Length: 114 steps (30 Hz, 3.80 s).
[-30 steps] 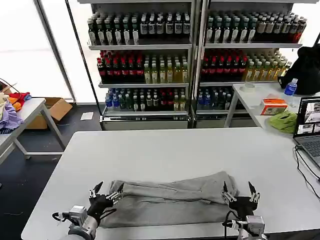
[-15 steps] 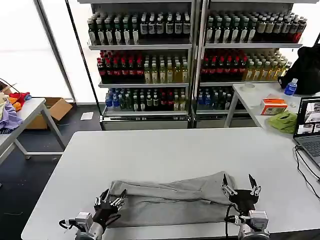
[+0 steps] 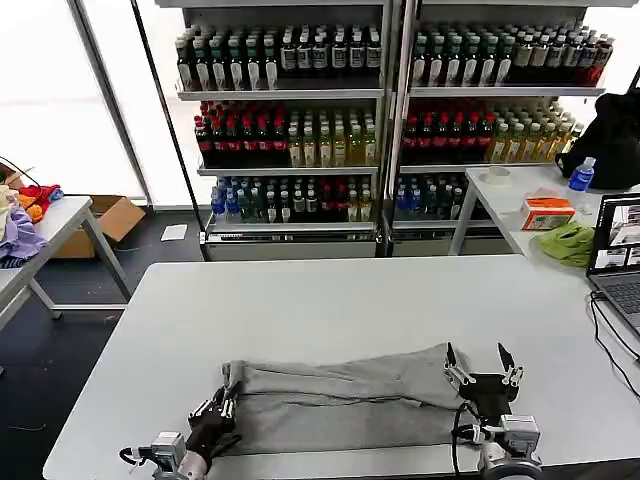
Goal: Fold and organize the clothes.
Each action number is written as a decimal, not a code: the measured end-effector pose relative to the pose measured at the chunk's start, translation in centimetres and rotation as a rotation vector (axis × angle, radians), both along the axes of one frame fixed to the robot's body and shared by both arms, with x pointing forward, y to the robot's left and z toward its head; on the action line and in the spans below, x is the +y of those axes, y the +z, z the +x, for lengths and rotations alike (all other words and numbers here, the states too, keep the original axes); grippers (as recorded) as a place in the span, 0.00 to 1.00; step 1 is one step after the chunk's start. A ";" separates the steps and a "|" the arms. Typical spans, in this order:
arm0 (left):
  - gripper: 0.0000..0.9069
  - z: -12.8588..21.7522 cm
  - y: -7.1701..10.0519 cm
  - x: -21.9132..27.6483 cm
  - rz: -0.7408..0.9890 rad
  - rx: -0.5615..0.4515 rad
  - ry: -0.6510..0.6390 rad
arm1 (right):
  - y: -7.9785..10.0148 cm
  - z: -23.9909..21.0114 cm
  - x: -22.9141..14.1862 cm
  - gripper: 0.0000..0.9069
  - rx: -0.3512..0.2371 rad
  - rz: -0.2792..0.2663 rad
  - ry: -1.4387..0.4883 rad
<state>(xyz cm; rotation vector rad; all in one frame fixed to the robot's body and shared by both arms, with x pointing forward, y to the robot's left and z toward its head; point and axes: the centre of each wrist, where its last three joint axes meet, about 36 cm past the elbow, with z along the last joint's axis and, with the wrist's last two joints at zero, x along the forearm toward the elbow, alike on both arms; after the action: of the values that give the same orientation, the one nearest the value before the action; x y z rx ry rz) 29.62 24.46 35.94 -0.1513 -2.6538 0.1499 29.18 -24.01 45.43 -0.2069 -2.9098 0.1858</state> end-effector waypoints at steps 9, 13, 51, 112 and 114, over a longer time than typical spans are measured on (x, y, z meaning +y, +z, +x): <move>0.00 0.1 0.5 1.6 0.008 -0.005 0.010 | 1.0 1.0 -0.4 1.00 -0.007 0.017 -0.009; 0.00 0.3 1.7 4.4 0.042 -0.012 0.041 | 1.2 1.6 -0.5 1.00 -0.015 0.027 -0.010; 0.00 2.3 7.5 10.1 0.260 -0.132 0.053 | 1.5 2.5 -0.3 1.00 -0.047 0.028 -0.025; 1.00 2.3 5.2 -7.4 -0.104 -0.073 -0.271 | 0.8 -0.9 1.3 1.00 -0.011 0.026 -0.040; 1.00 2.1 5.7 -7.7 -0.150 -0.073 -0.272 | 0.6 -0.7 1.3 1.00 -0.009 0.025 -0.038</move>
<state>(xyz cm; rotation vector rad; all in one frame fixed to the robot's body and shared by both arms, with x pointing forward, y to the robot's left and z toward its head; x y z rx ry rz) 31.71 16.76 41.67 -0.5726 -2.6609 0.2574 28.52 -22.68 46.06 -0.2586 -2.9131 0.1421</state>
